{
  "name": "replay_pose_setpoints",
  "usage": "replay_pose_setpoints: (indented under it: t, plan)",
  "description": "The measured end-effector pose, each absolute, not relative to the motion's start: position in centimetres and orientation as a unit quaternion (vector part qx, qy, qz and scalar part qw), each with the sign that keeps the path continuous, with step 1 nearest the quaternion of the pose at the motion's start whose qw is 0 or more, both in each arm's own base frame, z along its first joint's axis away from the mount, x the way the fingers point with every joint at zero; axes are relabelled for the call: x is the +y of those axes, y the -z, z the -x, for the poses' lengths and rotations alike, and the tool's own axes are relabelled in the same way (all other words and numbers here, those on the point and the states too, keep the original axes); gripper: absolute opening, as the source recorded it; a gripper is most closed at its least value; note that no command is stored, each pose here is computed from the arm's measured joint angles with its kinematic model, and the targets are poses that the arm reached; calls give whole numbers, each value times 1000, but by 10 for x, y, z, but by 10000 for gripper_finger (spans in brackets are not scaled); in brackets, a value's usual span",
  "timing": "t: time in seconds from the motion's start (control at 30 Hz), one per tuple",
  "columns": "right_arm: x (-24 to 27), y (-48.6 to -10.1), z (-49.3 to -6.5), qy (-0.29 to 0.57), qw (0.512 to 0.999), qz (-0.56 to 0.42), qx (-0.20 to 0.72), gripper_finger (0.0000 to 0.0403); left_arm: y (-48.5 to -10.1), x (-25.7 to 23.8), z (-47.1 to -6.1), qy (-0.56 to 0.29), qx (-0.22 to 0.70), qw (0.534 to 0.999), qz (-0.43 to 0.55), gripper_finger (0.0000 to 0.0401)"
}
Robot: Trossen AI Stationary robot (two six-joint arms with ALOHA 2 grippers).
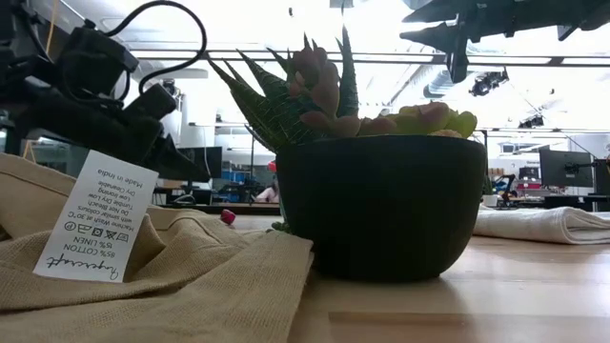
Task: Pick and placing Produce into tupperware
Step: Put the red cherry into the green basket
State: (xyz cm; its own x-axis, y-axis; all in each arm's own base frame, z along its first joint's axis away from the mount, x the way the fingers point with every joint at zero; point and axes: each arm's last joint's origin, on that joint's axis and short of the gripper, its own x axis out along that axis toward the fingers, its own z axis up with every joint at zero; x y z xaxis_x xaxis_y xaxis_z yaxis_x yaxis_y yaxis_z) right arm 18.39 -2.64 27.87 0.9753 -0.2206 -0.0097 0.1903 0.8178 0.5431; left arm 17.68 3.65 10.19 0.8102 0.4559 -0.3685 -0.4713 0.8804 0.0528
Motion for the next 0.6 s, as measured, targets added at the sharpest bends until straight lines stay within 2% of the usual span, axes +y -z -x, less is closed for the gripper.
replay_pose_setpoints:
  t: [0.6]
  plan:
    - [-26, -278, -184, 96, 955, -278, -20, 79, -92, 39, -190, -243, 194, 950, 17, 143]
